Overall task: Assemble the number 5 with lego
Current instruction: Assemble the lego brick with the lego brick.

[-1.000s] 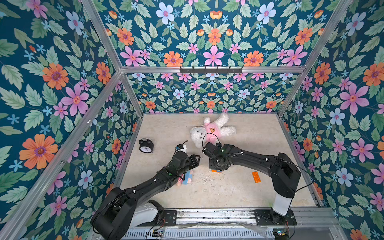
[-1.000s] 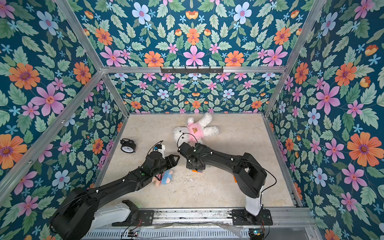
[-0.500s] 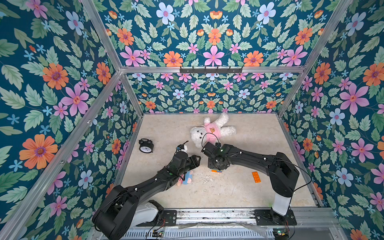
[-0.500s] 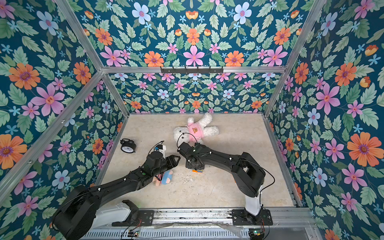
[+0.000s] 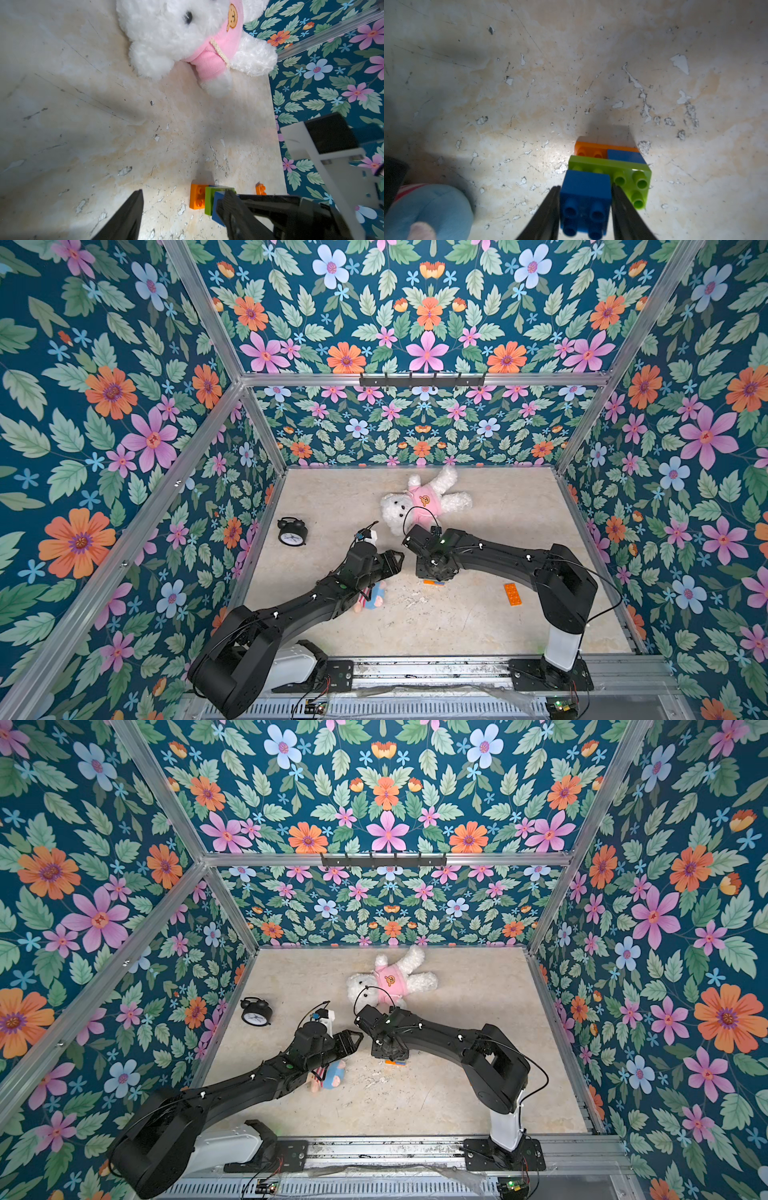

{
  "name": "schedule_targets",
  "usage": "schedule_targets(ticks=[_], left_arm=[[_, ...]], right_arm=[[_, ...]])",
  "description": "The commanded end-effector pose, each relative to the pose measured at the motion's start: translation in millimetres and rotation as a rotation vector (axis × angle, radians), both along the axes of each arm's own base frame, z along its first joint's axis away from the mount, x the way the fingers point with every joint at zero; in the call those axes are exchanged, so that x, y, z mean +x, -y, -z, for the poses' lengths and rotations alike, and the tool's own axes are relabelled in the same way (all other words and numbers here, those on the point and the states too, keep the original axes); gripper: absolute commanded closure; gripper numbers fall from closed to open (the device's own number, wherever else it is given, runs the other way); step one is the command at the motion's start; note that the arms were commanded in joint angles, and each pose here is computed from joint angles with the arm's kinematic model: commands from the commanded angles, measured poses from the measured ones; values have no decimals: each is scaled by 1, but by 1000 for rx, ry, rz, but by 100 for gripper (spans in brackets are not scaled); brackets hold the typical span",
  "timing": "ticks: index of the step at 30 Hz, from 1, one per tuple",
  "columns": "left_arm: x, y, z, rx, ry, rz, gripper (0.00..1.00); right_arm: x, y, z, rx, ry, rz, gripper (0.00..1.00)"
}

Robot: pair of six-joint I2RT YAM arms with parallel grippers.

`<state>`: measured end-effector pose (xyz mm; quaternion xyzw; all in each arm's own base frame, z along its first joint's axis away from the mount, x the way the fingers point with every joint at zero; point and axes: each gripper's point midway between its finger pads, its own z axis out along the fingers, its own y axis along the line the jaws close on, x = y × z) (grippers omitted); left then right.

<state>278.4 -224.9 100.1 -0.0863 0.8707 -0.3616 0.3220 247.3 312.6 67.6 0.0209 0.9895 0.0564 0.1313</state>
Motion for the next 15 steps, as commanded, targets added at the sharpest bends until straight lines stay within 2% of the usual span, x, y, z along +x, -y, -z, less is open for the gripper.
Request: schedule_targets(ticks=[1,4,7,11,12,13,15], left_arm=[[2,6,-8,-15,28,27,34],[2,7,-9,-18,32,31,33],[2,7,-10,-18,33,38,33],[-5,21,-12,-29,43,138,23],[-8,26,-10,-32,35,175,20],[-12,33,-9,-40,26,220,18],[-19,44,-3,-58,-4,298,16]], right_arm=[[1,1,-9,-2,13,-4,51],[3,2,-17,-3,29,-3,45],[4,3,-28,18,49,1,44],[6,19,-47,41,118,40,43],[5,25,-45,65,122,50,43],[4,26,-56,150,138,58,43],[2,31,-49,307,107,70,44]])
